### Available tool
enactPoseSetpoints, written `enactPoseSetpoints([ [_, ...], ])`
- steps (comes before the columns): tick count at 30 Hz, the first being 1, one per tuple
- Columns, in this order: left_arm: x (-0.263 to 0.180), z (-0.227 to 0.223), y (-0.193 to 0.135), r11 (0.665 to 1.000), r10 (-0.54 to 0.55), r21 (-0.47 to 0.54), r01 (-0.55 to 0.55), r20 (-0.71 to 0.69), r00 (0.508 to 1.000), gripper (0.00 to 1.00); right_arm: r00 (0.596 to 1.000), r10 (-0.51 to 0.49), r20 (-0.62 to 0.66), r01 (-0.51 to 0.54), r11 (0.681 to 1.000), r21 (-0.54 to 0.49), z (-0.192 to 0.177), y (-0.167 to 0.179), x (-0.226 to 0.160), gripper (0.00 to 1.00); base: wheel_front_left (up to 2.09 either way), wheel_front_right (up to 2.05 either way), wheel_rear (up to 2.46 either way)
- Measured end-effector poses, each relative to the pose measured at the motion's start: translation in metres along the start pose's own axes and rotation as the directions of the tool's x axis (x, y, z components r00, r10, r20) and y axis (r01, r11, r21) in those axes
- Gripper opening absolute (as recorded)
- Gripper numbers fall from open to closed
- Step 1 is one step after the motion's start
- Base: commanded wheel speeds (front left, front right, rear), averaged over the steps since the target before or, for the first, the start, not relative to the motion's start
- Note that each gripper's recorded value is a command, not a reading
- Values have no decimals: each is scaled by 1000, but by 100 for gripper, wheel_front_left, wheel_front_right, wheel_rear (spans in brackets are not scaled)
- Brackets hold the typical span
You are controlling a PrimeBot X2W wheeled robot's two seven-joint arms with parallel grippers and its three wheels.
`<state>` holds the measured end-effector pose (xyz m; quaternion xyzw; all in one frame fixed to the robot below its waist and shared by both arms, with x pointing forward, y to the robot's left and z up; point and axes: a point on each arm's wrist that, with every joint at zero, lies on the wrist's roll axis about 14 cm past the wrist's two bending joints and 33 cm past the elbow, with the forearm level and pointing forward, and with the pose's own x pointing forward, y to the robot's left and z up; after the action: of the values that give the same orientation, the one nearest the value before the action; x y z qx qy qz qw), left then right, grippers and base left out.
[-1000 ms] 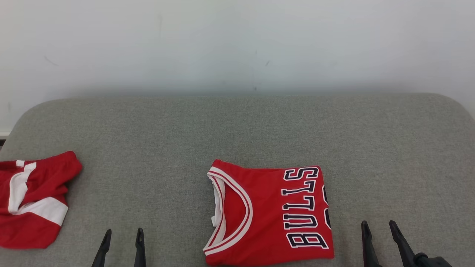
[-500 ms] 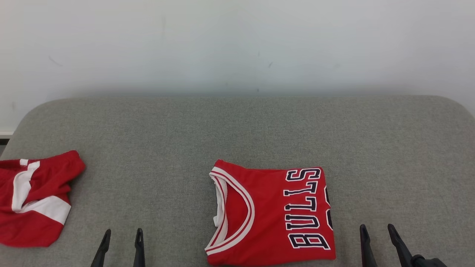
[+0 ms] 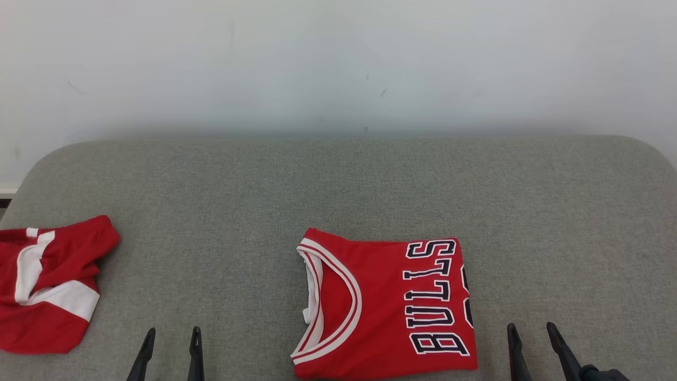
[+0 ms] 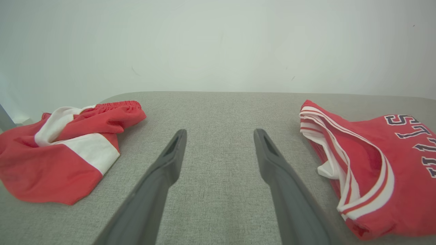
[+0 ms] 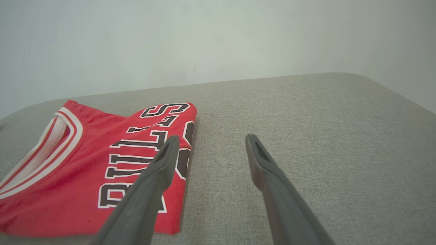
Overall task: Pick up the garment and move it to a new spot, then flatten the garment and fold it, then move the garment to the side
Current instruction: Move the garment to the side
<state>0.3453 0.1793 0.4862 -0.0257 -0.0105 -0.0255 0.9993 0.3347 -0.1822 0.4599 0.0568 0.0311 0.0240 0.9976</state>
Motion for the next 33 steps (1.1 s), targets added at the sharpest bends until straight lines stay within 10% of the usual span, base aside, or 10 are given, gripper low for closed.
enactPoseSetpoints([
  [19,2,-7,-1,1000,-2,-10,1,-22,1000,100,988,138,63,-133,989,-68,31,37,63,100,0,0,0],
  [33,3,-15,1,1000,15,-21,-16,-47,999,100,974,105,-201,-120,991,-63,-32,28,102,100,0,0,0],
])
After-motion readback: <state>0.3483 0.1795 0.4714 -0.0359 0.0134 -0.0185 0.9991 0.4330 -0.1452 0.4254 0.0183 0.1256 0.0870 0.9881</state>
